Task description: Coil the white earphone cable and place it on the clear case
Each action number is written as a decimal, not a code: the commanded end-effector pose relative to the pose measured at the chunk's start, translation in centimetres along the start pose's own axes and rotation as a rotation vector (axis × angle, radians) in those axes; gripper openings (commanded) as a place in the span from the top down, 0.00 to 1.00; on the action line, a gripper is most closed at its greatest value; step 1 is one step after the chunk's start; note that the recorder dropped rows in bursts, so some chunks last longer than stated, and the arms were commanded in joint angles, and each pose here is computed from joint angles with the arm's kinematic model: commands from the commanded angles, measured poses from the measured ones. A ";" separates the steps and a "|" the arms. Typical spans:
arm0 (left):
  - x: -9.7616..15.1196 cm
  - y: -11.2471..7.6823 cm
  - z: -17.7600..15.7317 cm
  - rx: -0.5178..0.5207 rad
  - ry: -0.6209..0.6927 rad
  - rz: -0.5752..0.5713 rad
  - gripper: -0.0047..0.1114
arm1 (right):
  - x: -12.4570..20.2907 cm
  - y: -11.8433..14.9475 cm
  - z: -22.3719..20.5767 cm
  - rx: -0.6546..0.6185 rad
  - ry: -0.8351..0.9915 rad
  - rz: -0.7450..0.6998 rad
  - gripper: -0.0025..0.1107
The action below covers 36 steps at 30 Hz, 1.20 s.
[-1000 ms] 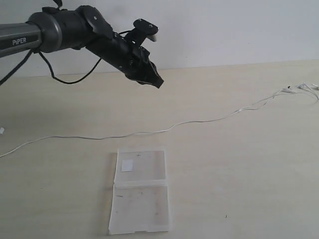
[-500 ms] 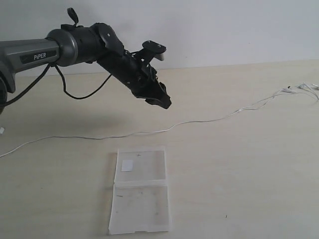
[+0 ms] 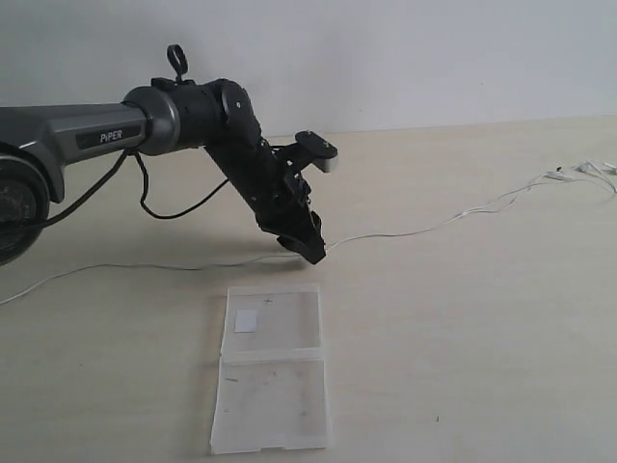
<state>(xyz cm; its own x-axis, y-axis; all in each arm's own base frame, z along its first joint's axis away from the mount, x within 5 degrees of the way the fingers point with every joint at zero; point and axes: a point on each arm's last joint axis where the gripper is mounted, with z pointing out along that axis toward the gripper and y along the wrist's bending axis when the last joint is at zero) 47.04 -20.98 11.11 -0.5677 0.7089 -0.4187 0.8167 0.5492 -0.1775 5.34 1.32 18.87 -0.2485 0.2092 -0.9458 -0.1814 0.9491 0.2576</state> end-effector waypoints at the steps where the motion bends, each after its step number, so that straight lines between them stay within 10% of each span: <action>1: -0.2 0.0 0.3 -0.026 0.003 0.026 0.61 | 0.1 0.0 0.0 -0.001 -0.005 -0.007 0.97; 18: -0.9 -1.7 1.1 -0.030 0.022 0.086 0.61 | 0.1 0.0 0.0 -0.001 -0.005 -0.007 0.97; 29: -0.7 -1.7 2.2 -0.072 0.057 0.149 0.94 | 0.1 0.0 0.0 -0.001 -0.005 -0.007 0.97; 36: -0.7 -1.7 2.2 -0.077 0.062 0.154 0.96 | 0.1 0.0 0.0 -0.001 -0.005 -0.007 0.97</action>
<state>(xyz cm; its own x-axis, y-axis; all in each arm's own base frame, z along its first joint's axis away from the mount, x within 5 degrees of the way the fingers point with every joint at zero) 46.36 -23.45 10.60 -0.4511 0.7955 -0.4046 0.8798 0.4725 -0.0521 5.34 1.32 18.87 -0.2485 0.2092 -0.9458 -0.1814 0.9491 0.2576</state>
